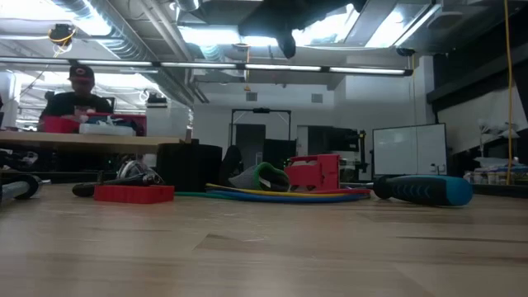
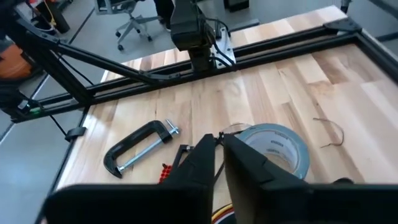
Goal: Coil cords
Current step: Coil the red wire cable onto the black spool
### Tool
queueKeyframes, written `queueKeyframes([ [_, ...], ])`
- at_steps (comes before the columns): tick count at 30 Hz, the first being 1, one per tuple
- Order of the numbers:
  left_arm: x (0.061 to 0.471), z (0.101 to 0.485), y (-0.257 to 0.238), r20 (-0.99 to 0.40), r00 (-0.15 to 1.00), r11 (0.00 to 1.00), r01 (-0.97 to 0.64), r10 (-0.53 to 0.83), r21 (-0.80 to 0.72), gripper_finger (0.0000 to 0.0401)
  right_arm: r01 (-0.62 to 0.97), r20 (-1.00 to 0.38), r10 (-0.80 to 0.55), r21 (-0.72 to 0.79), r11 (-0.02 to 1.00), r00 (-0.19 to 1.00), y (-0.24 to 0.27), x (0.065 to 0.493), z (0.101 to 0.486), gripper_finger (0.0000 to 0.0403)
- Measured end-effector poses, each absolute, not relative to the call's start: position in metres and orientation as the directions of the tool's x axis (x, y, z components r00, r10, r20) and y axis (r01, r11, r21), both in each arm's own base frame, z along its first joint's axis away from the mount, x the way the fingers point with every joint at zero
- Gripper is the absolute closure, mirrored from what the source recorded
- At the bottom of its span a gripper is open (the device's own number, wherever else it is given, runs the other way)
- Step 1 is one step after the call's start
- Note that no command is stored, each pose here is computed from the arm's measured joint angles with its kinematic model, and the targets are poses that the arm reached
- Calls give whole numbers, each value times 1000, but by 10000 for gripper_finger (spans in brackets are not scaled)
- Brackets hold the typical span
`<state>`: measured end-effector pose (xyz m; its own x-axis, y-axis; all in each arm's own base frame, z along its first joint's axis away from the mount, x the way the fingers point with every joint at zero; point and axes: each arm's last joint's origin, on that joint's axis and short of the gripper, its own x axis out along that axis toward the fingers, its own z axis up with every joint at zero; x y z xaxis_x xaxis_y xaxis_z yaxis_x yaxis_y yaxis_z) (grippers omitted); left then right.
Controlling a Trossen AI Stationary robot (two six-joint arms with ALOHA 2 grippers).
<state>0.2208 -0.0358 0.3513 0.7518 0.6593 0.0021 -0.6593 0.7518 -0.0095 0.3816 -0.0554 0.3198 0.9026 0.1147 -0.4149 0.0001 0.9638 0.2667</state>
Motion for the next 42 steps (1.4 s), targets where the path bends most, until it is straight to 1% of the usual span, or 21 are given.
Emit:
queueKeyframes([
  [3, 213, 356, -36, 10, 737, 737, -676, 676, 5, 401, -9, -412, 114, 249, 968, 904, -55, 382, 320, 334],
  [11, 203, 356, -38, -10, 712, 711, -702, 702, 42, 401, 5, -410, 96, 239, 971, 907, -56, 382, 320, 241],
  [15, 198, 355, -39, -19, 689, 689, -722, 724, 57, 401, 5, -409, 96, 239, 971, 907, -56, 382, 320, 213],
  [18, 197, 354, -40, -25, 681, 681, -729, 731, 65, 401, 8, -409, 92, 237, 972, 908, -56, 382, 321, 206],
  [21, 196, 354, -42, -29, 688, 688, -722, 725, 72, 401, 40, -413, 56, 222, 974, 909, -57, 382, 320, 206],
  [27, 195, 349, -47, -51, 698, 700, -712, 714, 66, 401, 196, -421, -117, 149, 969, 899, -62, 382, 320, 206],
  [31, 193, 346, -48, -60, 675, 678, -731, 735, 77, 401, 271, -421, -201, 113, 956, 885, -65, 381, 320, 206],
  [39, 192, 345, -47, -63, 662, 665, -744, 747, 70, 401, 342, -415, -276, 91, 935, 867, -67, 380, 321, 206],
  [42, 192, 345, -47, -63, 659, 662, -746, 750, 73, 401, 370, -415, -291, 121, 921, 862, -67, 380, 321, 206],
])
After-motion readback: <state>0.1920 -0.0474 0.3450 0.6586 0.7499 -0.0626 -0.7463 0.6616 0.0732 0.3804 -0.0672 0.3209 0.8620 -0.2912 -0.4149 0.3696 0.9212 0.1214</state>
